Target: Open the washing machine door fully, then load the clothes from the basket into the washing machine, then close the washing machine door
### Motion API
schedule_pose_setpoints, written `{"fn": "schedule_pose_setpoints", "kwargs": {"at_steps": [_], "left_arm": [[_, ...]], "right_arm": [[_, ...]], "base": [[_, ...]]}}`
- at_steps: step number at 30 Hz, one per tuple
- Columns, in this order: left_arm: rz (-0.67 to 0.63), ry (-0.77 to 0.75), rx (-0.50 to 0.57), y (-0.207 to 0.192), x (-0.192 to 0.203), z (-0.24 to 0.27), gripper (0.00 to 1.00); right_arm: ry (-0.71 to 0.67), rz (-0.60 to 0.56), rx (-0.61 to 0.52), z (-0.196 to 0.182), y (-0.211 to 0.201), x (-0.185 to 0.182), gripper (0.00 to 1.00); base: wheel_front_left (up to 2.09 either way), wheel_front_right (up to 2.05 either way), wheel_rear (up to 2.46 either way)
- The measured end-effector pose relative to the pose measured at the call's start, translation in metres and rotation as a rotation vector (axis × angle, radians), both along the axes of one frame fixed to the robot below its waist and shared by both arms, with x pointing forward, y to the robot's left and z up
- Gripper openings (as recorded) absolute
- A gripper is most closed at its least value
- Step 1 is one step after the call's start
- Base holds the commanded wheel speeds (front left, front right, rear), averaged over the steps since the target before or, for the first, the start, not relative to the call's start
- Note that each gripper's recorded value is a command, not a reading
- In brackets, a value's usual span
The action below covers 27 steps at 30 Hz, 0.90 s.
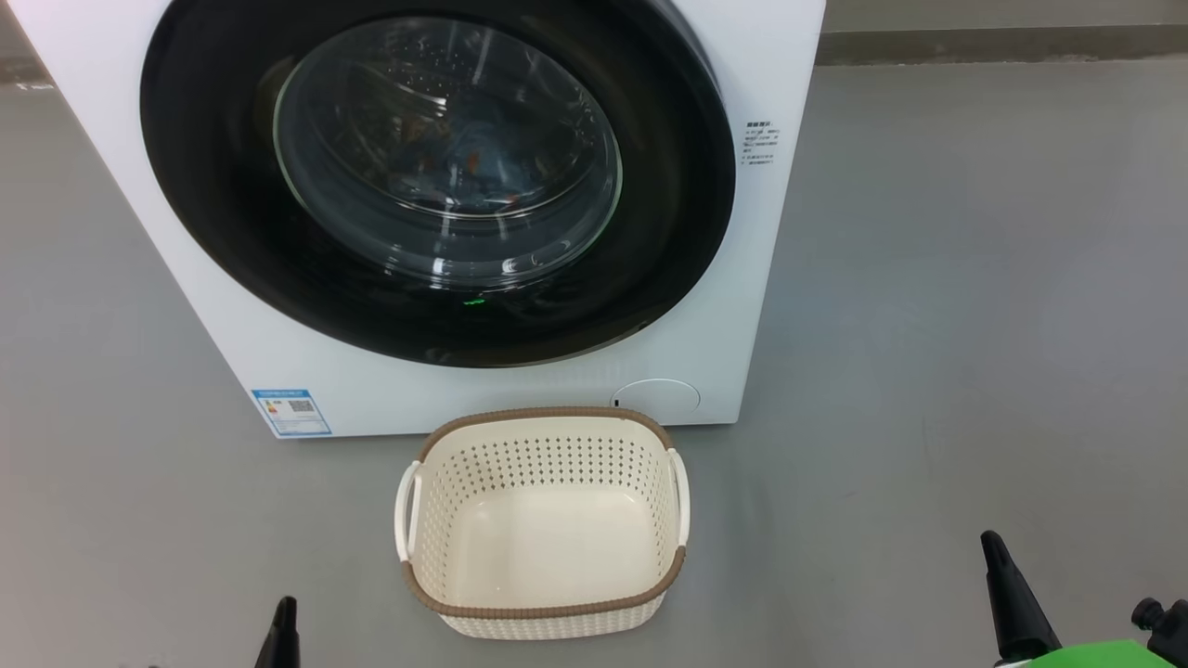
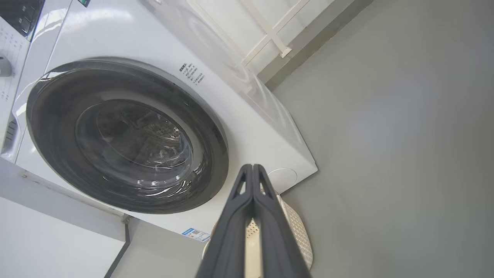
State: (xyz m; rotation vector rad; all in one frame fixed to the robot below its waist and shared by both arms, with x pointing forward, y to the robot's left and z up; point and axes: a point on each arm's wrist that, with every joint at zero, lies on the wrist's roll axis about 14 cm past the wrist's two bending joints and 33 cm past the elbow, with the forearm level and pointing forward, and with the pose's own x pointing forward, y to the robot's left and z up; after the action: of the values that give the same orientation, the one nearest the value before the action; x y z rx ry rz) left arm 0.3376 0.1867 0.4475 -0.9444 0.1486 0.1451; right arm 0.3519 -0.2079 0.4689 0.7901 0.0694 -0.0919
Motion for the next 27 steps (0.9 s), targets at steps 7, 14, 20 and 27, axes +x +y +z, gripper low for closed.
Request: {"fn": "schedule_pose_setpoints", "kwargs": {"at_steps": [7, 14, 20, 27], "left_arm": [[0.008, -0.002, -0.066, 0.001, 0.003, 0.001, 0.0], [0.009, -0.018, -0.133, 0.0, 0.009, 0.006, 0.0], [0.012, -0.014, -0.193, -0.001, 0.01, 0.005, 0.0], [0.013, -0.032, -0.259, -0.001, 0.016, 0.01, 0.0]], "right_arm": [[0.002, -0.011, 0.085, -0.001, 0.0, 0.002, 0.0], [-0.009, -0.017, 0.165, 0.003, 0.0, 0.006, 0.0], [-0.001, -0.028, 0.233, 0.0, -0.001, 0.005, 0.0], [-0.011, -0.03, 0.315, 0.004, -0.001, 0.01, 0.0]], "base": [[0.0, 0.0, 0.0], [0.0, 0.0, 0.0], [0.0, 0.0, 0.0], [0.0, 0.0, 0.0]]}}
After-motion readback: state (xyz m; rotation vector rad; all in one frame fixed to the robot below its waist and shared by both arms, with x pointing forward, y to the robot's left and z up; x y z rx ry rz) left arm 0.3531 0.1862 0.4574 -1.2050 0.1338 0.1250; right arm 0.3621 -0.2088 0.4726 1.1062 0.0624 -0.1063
